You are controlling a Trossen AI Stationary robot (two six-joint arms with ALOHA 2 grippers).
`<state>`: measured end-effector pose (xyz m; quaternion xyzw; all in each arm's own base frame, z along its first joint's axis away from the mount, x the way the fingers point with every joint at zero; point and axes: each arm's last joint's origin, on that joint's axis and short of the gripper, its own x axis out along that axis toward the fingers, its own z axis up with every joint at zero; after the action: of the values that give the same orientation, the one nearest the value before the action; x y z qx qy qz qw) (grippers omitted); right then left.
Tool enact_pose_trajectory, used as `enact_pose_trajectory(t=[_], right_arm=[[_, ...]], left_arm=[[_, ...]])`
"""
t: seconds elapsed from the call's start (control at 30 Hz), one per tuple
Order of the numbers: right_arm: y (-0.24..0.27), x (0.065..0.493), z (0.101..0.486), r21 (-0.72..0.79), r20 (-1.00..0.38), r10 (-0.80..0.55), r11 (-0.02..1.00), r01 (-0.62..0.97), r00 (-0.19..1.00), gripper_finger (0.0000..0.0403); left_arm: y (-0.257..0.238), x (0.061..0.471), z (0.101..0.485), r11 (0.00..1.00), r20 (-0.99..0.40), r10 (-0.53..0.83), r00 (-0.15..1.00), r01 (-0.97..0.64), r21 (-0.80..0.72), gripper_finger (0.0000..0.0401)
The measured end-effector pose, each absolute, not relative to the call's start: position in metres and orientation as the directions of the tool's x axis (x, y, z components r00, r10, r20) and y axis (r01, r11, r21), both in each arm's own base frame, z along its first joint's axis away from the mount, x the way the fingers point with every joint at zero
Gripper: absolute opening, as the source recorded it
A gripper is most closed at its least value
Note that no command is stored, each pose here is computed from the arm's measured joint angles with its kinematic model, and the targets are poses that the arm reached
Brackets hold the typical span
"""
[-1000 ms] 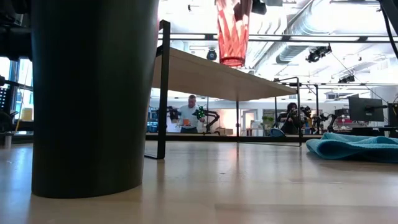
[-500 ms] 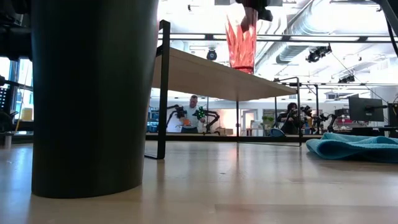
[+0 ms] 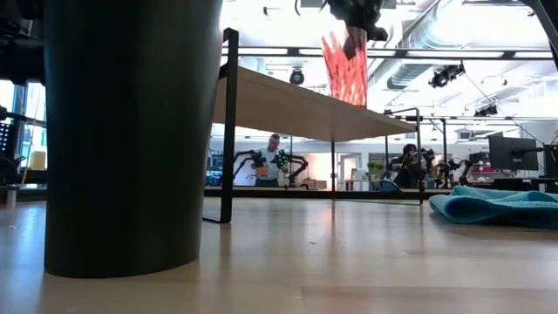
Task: Stack small to large cups/mugs on shelf
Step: Put the orange glass on the shelf
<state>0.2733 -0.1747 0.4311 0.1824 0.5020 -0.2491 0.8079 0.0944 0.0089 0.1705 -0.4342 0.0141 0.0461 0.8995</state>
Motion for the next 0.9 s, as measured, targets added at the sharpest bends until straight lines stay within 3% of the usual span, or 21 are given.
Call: enact_pose_trajectory(t=[0.9], right_arm=[[-0.1744,0.2755,0.4308,0.045,-0.883,-0.199,0.865,0.499,0.425,0.0]], left_arm=[[0.0089,0.0944,0.1704,0.618,-0.066,0.07,0.995,-0.095,-0.78,0.0156]])
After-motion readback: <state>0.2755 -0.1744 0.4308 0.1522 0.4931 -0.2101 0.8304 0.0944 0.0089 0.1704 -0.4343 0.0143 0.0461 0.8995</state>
